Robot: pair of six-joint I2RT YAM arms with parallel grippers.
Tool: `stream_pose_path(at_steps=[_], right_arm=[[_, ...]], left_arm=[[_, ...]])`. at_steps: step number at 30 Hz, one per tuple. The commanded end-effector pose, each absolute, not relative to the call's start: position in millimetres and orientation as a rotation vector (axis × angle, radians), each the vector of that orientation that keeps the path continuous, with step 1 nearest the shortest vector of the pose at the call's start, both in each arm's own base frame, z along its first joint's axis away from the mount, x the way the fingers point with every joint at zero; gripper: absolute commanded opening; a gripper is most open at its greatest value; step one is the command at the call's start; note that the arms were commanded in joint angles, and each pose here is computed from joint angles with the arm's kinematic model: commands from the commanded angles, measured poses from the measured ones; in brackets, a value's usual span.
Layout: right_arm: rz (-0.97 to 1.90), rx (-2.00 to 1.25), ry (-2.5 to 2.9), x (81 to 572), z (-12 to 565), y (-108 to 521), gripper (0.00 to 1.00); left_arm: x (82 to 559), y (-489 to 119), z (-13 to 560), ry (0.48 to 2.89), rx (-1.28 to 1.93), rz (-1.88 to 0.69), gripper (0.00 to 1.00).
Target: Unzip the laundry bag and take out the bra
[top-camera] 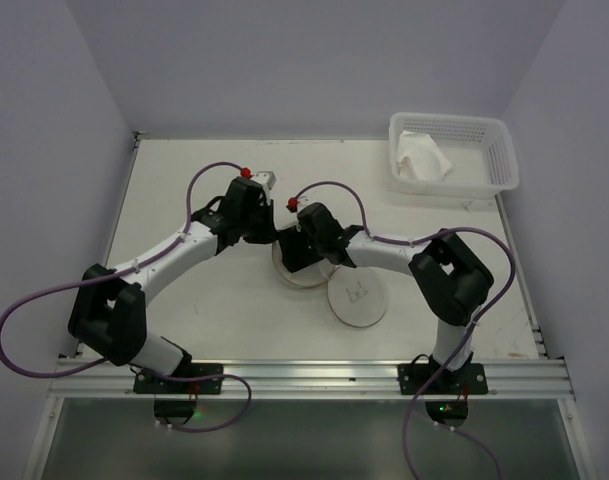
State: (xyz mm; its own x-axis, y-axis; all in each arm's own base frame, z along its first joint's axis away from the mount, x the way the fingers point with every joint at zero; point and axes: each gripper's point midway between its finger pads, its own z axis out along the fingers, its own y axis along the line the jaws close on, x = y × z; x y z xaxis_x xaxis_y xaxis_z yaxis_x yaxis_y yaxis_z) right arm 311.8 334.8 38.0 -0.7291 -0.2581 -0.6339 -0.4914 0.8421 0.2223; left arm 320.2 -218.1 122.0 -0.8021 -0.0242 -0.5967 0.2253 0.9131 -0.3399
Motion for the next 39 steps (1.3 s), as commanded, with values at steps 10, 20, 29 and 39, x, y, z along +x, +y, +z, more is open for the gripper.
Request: stream_pose_path(at_steps=[10,20,29,39], right_arm=[[0.366,-0.536,2.536,295,-15,304,0.72],[0.438,-0.615,2.486,295,17,316,0.0],[1.029,-0.85,2.109,247,168,364,0.0],[1.058,-0.586,1.889,262,256,338,0.0]], left_arm=[[324,-167,146,2.393,0.108,-0.32,0.0],[317,-191,132,2.408,0.11,-0.502,0.0],[328,-207,132,2.404,0.131,-0.571,0.0],[326,-215,145,2.398,0.177,-0.622,0.0]])
